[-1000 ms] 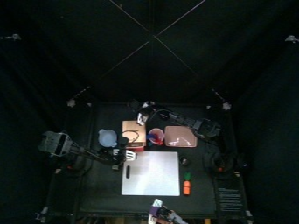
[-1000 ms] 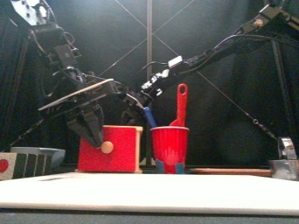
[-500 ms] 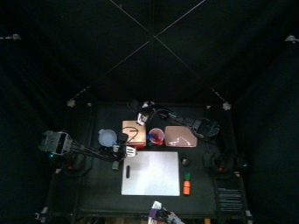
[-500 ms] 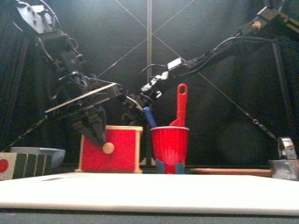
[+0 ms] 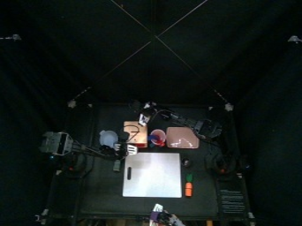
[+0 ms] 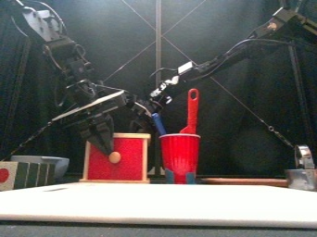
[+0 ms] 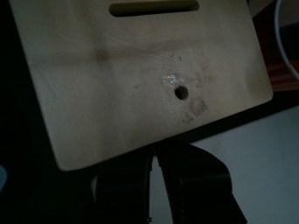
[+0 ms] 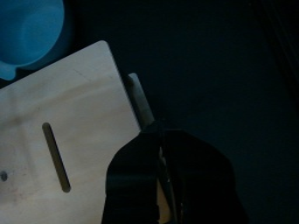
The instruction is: Close drawer
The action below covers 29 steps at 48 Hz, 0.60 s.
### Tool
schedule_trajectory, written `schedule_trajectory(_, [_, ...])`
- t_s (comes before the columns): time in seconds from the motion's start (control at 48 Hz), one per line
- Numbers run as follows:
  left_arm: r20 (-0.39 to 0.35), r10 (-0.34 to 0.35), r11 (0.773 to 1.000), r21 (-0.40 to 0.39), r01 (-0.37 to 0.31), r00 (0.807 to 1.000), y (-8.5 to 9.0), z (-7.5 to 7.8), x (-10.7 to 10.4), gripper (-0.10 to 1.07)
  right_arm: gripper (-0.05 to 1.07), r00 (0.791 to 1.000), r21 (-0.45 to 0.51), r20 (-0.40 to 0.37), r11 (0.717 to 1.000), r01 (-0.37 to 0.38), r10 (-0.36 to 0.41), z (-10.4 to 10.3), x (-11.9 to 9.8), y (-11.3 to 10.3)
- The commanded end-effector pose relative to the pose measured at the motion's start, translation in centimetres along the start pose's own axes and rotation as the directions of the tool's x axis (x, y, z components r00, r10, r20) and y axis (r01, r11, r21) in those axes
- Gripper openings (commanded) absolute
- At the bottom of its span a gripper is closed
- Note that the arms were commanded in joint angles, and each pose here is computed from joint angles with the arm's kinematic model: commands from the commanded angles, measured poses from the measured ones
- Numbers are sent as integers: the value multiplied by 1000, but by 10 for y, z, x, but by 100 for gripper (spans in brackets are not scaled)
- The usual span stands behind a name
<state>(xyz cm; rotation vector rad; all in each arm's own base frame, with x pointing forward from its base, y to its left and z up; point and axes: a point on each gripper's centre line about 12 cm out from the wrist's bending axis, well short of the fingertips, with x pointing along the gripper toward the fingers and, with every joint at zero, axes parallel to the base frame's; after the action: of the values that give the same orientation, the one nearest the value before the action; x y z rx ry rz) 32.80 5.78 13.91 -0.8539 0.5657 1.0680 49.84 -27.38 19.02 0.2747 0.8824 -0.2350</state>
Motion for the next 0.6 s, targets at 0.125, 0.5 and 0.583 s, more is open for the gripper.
schedule_trajectory(0.125, [21,-25,1000,-2,25,999,-5,10,-3,54,36,1000,-16,31,1000,-1,1,11,-13,5])
schedule_trajectory(0.5, [15,-85,996,25,84,996,-14,2,-21,71,36,997,-28,74,1000,8,-6,23,-29,8])
schedule_trajectory(0.583, [10,-106,994,33,106,994,-17,-1,-28,74,36,997,-30,83,1000,9,-7,25,-33,9])
